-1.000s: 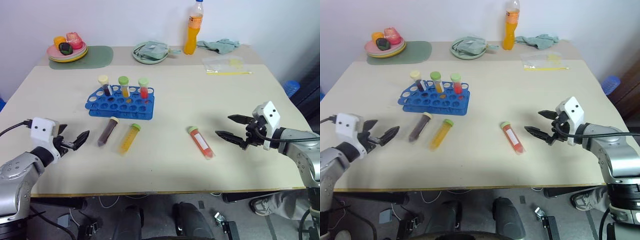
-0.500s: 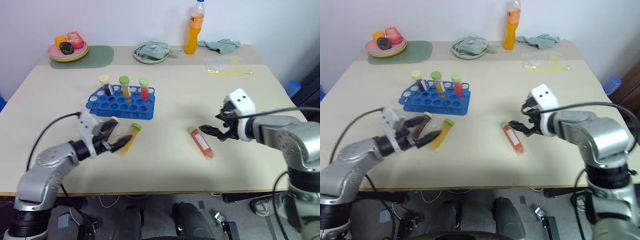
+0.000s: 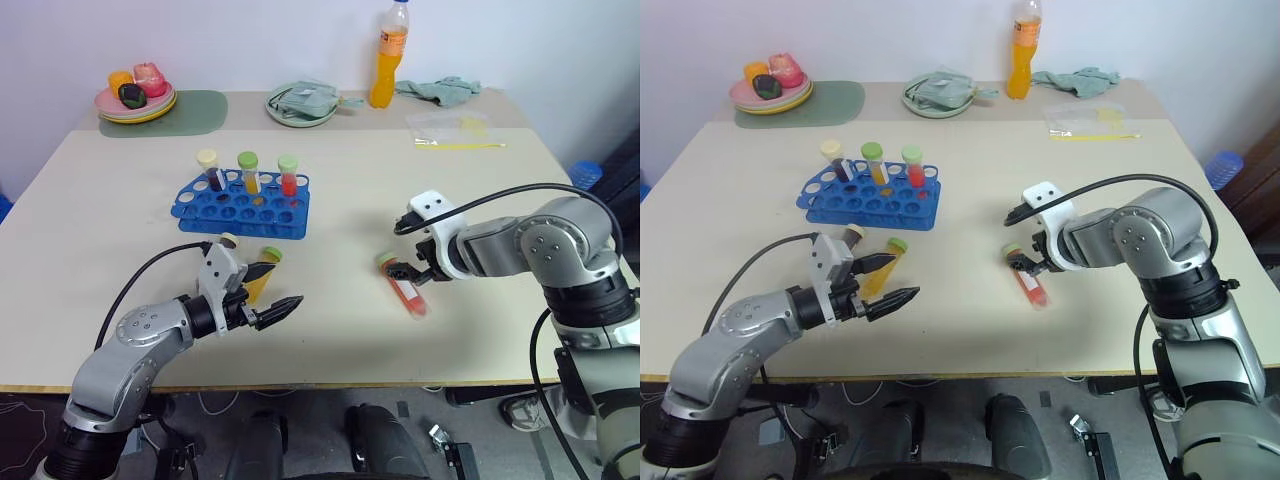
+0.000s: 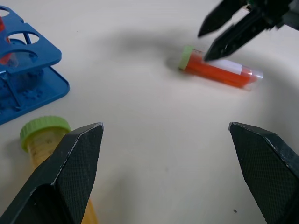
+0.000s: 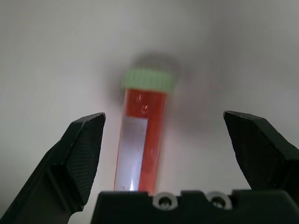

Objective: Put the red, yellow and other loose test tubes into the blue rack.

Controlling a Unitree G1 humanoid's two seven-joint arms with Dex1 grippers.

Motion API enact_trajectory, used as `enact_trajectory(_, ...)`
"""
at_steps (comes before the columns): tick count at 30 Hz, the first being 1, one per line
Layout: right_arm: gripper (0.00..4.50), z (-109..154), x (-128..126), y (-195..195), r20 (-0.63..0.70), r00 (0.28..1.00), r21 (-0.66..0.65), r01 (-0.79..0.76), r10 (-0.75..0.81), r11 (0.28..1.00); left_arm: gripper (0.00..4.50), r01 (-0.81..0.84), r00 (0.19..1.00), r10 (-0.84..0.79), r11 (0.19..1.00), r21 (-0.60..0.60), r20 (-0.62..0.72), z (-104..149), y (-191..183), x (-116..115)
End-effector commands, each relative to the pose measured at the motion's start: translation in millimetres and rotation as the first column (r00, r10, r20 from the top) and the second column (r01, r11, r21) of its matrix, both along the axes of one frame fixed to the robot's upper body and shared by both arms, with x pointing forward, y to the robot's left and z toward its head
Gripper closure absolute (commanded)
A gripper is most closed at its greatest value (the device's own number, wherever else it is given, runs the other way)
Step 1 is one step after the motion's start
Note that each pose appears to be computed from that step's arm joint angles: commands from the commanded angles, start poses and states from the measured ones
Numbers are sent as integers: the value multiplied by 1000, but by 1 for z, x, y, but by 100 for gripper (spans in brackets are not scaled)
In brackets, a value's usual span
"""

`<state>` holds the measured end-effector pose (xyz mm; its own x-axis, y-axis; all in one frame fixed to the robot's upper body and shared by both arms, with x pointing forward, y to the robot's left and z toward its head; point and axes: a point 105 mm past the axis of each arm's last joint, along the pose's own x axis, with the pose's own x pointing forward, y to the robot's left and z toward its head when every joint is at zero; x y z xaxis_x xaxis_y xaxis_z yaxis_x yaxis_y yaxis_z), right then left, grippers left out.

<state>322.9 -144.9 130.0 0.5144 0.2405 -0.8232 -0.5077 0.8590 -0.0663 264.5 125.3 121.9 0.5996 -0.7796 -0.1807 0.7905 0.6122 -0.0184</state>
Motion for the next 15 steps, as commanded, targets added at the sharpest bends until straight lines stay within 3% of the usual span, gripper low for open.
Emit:
enact_trajectory(1,0,6,0,-3,-16,1000,-29,19,-19,999,6,11,999,-10,1000,-15,52,11,-4,-6)
enact_trajectory(7,0,2,0,0,-83,995,-48,48,-52,998,6,-2,999,3,1000,-18,47,9,-3,-9)
enact_trajectory(10,78,0,-1,5,-99,994,-46,50,-55,998,0,-5,999,6,1000,-19,46,9,-2,-9)
enact_trajectory(15,320,1,-3,15,-120,992,-16,43,-45,999,0,-15,999,16,1000,-18,48,9,-1,-8)
